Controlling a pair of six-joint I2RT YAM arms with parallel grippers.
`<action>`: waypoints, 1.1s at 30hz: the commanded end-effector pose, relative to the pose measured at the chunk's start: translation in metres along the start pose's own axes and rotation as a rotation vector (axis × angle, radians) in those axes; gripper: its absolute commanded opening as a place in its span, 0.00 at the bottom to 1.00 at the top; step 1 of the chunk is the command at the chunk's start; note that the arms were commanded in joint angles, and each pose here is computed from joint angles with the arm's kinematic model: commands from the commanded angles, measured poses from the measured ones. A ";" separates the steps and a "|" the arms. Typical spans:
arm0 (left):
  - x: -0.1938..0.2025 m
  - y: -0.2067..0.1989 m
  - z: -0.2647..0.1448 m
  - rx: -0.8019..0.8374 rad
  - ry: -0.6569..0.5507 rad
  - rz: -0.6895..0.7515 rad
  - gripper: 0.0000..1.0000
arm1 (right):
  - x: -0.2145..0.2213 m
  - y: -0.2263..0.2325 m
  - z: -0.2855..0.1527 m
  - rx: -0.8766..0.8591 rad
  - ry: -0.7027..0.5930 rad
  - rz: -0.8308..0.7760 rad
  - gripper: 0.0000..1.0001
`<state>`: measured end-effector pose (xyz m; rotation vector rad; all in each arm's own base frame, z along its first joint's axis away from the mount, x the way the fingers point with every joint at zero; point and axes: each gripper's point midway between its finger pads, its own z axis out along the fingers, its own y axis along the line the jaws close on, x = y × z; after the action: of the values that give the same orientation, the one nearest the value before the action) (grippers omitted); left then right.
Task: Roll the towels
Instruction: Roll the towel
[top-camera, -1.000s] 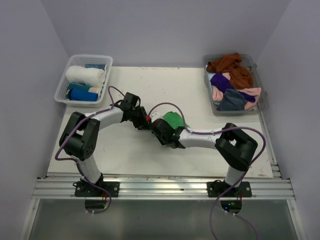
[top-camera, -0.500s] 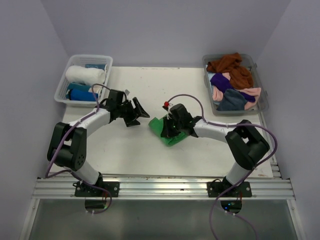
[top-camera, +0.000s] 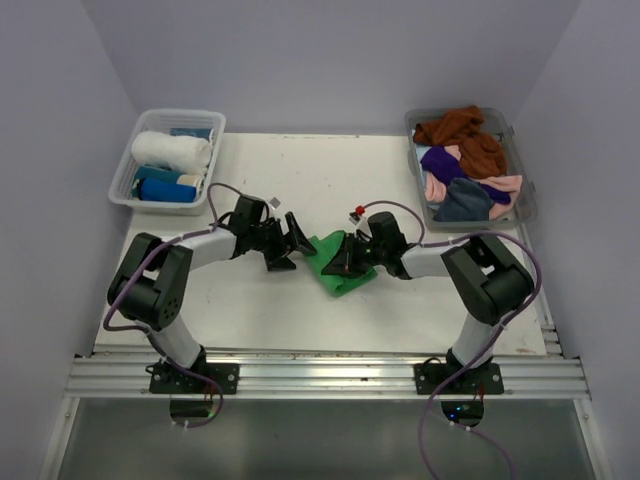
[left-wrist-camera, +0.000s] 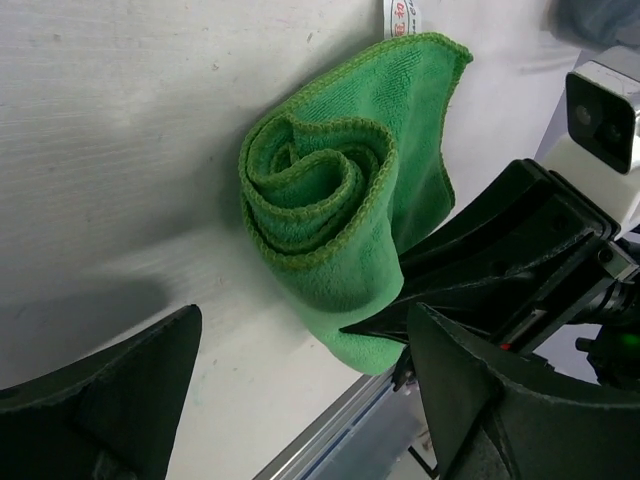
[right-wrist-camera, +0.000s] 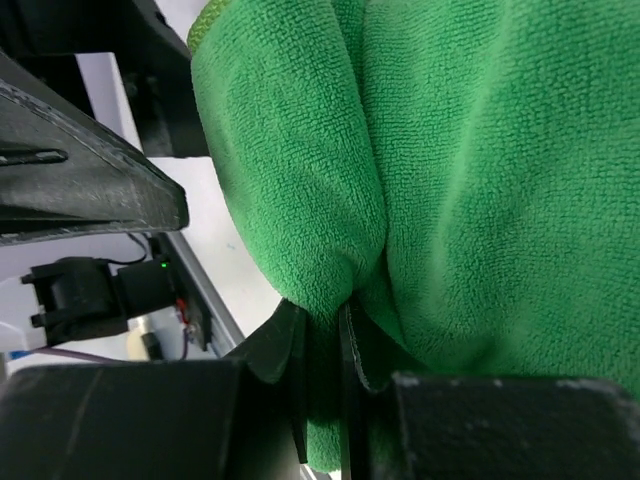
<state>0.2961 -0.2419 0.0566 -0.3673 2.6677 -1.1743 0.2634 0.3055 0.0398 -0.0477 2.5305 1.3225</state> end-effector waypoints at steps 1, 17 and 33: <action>-0.006 -0.017 0.009 0.081 -0.016 0.017 0.87 | 0.024 -0.010 0.004 -0.030 0.078 0.113 0.00; -0.001 -0.009 0.042 0.020 0.052 -0.055 0.49 | 0.024 -0.027 -0.010 0.084 0.049 0.102 0.13; 0.010 0.015 0.039 -0.098 0.068 -0.127 0.44 | -0.010 0.037 -0.061 0.517 -0.061 -0.674 0.73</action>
<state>0.3002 -0.2719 0.0317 -0.4646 2.7590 -1.2068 0.2505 0.2860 0.0974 -0.4968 2.4574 0.6666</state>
